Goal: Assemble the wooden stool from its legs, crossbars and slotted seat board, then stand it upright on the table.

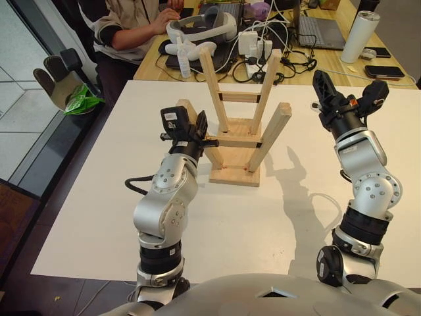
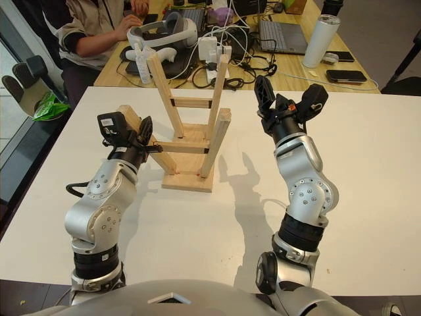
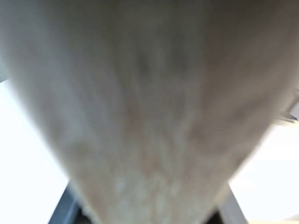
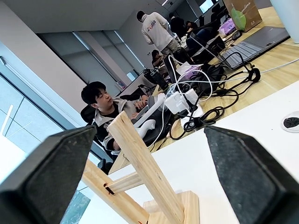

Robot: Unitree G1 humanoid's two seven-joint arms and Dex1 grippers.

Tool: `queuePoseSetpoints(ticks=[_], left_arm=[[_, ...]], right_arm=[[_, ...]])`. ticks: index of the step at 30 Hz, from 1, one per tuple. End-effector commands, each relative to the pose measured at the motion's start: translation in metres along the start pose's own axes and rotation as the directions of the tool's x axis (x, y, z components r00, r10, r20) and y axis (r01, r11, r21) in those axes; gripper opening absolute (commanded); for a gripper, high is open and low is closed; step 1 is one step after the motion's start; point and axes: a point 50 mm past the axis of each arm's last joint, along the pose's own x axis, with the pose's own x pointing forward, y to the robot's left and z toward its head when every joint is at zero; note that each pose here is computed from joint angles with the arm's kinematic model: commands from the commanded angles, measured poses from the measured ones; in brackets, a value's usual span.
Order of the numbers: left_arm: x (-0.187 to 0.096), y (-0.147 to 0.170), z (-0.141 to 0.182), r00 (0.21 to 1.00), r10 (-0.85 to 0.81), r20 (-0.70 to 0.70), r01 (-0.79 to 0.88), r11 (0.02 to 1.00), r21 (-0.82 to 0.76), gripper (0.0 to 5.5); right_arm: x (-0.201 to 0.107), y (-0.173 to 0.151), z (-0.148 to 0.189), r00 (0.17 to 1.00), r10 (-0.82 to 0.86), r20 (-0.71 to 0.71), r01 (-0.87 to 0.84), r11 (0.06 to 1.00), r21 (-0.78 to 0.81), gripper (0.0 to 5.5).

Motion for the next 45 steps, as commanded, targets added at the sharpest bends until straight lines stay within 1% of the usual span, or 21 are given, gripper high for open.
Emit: queuePoseSetpoints(ticks=[1, 4, 8, 11, 14, 15, 16, 22, 24, 28, 30, 33, 37, 40, 45], left_arm=[[0.003, 0.006, -0.011, 0.995, 0.090, -0.042, -0.089, 0.996, 0.024, 1.03], [0.007, -0.003, -0.009, 0.999, 0.038, -0.006, -0.037, 0.993, 0.108, 1.03], [0.008, -0.018, -0.014, 0.999, -0.043, 0.007, 0.041, 0.981, 0.189, 1.03], [0.007, -0.021, -0.020, 0.998, -0.059, -0.005, 0.059, 0.979, 0.197, 1.03], [0.007, -0.019, -0.020, 0.998, -0.055, -0.005, 0.055, 0.985, 0.163, 1.03], [0.007, -0.019, -0.020, 0.999, -0.053, -0.005, 0.053, 0.987, 0.148, 1.40], [0.008, -0.018, -0.020, 0.999, -0.051, -0.004, 0.051, 0.990, 0.135, 1.46], [0.009, -0.017, -0.020, 0.999, -0.041, -0.008, 0.041, 0.993, 0.107, 2.43], [0.009, -0.018, -0.018, 0.999, -0.040, -0.009, 0.040, 0.995, 0.095, 2.43], [0.013, -0.017, -0.008, 1.000, -0.020, -0.001, 0.020, 1.000, 0.005, 2.43], [0.013, -0.018, -0.011, 0.999, -0.035, -0.036, 0.036, 0.999, 0.026, 2.43], [0.008, -0.027, -0.027, 0.985, -0.111, -0.133, 0.133, 0.976, 0.173, 2.43], [-0.001, -0.035, -0.045, 0.951, -0.191, -0.243, 0.261, 0.918, 0.300, 2.43], [-0.003, -0.035, -0.052, 0.933, -0.195, -0.302, 0.298, 0.888, 0.349, 2.43], [-0.006, -0.032, -0.058, 0.916, -0.184, -0.357, 0.327, 0.857, 0.397, 2.43]], right_arm=[[0.002, 0.000, 0.000, 1.000, -0.013, -0.003, 0.013, 1.000, 0.001, 4.34], [0.002, 0.000, -0.002, 1.000, -0.021, -0.003, 0.021, 1.000, 0.001, 4.34], [0.001, -0.001, -0.003, 1.000, -0.029, -0.004, 0.029, 1.000, -0.001, 4.34], [0.002, -0.001, -0.003, 1.000, -0.029, -0.004, 0.029, 1.000, -0.004, 4.34], [0.002, -0.002, -0.003, 1.000, -0.031, -0.005, 0.031, 1.000, -0.005, 4.34], [0.002, -0.002, -0.003, 1.000, -0.031, -0.006, 0.031, 1.000, -0.005, 4.34], [0.002, -0.002, -0.003, 1.000, -0.030, -0.007, 0.030, 1.000, -0.005, 4.34], [0.002, -0.001, -0.004, 1.000, -0.026, -0.011, 0.026, 1.000, -0.009, 4.34], [0.002, -0.001, -0.004, 1.000, -0.026, -0.011, 0.026, 1.000, -0.009, 4.34], [0.002, -0.001, -0.004, 1.000, -0.026, -0.009, 0.026, 1.000, -0.007, 4.34], [0.002, 0.000, -0.004, 1.000, -0.026, -0.010, 0.026, 1.000, -0.006, 4.34], [0.002, -0.001, -0.004, 1.000, -0.027, -0.011, 0.027, 1.000, -0.006, 4.34], [0.002, -0.002, -0.003, 0.999, -0.031, -0.009, 0.031, 1.000, -0.007, 4.34], [0.002, -0.002, -0.003, 0.999, -0.032, -0.009, 0.032, 0.999, -0.006, 4.34], [0.002, -0.002, -0.003, 0.999, -0.032, -0.008, 0.032, 0.999, -0.007, 4.34]])
